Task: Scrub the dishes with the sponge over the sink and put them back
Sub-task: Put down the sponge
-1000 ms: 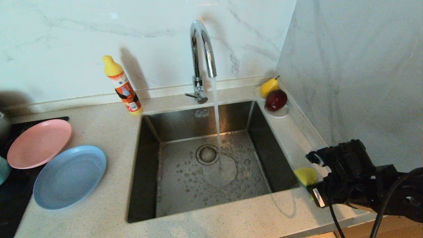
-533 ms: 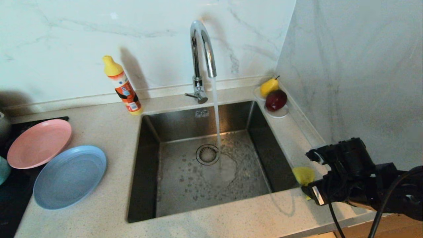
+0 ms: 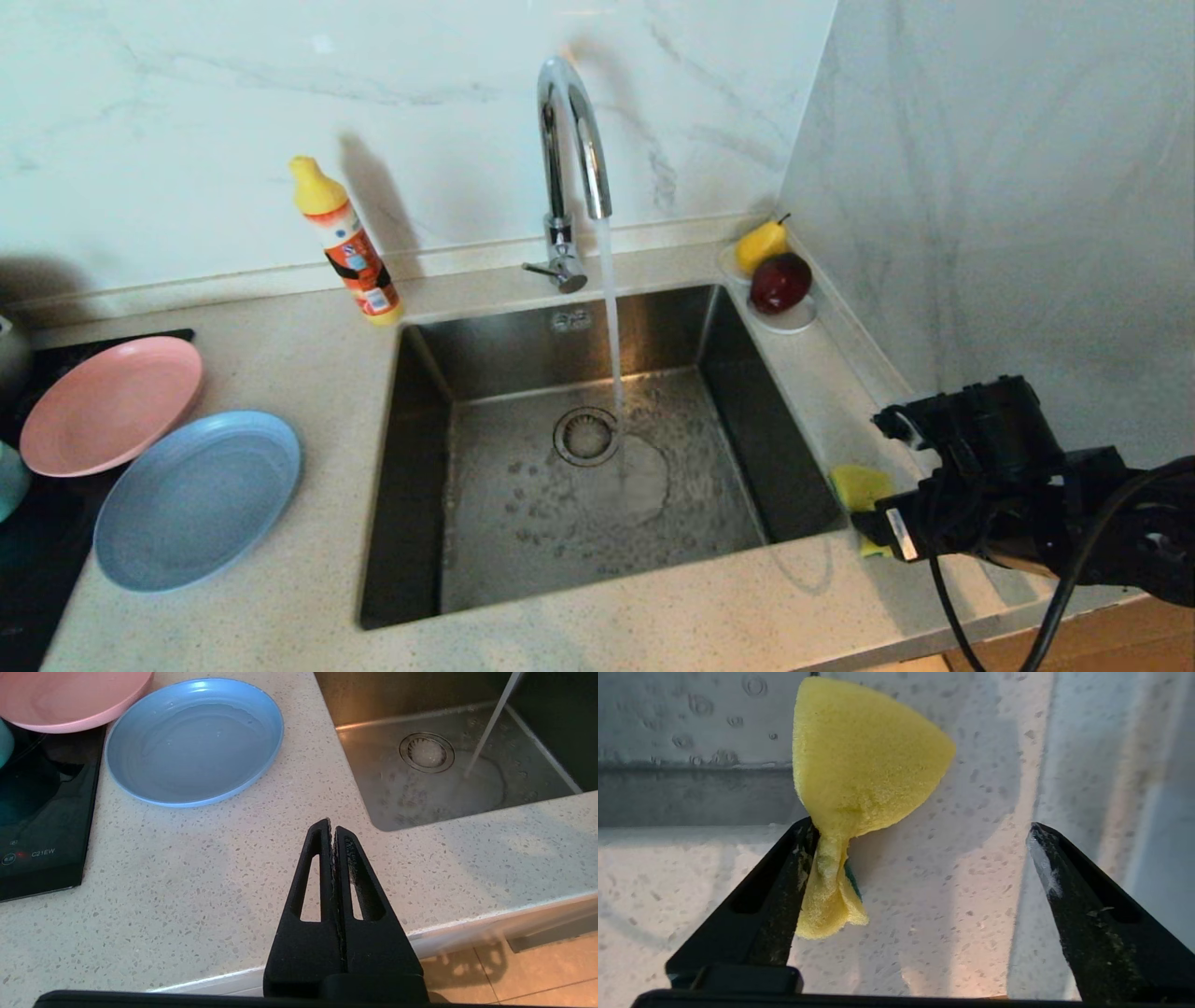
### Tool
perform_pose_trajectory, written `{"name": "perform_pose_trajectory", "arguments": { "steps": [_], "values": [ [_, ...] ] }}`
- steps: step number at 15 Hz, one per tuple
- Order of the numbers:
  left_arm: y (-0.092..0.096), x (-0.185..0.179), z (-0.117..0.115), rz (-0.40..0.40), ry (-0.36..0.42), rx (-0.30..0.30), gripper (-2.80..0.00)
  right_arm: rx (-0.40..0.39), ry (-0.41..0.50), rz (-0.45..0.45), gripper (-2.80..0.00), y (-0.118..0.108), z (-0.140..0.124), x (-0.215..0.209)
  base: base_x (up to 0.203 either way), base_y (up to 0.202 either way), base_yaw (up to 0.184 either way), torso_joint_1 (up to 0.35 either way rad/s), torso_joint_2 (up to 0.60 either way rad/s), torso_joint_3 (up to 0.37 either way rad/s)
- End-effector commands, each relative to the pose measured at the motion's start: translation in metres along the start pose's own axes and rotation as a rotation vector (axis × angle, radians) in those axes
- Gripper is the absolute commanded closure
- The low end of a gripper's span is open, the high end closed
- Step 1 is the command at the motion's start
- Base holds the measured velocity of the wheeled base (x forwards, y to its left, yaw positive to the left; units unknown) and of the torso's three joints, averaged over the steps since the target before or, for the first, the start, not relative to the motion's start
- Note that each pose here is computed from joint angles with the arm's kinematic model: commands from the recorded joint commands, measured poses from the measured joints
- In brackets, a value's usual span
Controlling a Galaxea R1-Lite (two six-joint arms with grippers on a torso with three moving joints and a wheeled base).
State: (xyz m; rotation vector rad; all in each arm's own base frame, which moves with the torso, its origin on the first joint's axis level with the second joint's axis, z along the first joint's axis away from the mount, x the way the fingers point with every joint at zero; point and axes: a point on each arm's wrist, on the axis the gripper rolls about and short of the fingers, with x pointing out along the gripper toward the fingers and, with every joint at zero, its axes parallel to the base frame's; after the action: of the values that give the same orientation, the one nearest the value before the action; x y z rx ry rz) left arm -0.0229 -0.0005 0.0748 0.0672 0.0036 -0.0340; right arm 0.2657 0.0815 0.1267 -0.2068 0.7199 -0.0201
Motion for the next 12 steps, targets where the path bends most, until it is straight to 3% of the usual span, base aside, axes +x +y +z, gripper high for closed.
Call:
{"name": "perform_pose_trajectory", "arguments": {
  "steps": [1,11,12],
  "values": [
    [-0.0001,0.0004,-0.0017,0.0,0.006,0.0,0.0,0.012,-0.005,-0.014,-2.8,-0.0048,0.0007,-0.0009,0.0,0.0,0.0,0.0,0.0,0.0],
    [-0.0001,0.0004,-0.0016,-0.001,0.005,0.0,0.0,0.009,-0.013,-0.022,-2.8,-0.0036,-0.0008,-0.0063,0.0,0.0,0.0,0.0,0.0,0.0],
    [-0.0001,0.0004,-0.0017,0.0,0.006,0.0,0.0,0.007,-0.012,-0.02,0.0,-0.0033,-0.0013,-0.0068,0.0,0.0,0.0,0.0,0.0,0.0]
  ]
}}
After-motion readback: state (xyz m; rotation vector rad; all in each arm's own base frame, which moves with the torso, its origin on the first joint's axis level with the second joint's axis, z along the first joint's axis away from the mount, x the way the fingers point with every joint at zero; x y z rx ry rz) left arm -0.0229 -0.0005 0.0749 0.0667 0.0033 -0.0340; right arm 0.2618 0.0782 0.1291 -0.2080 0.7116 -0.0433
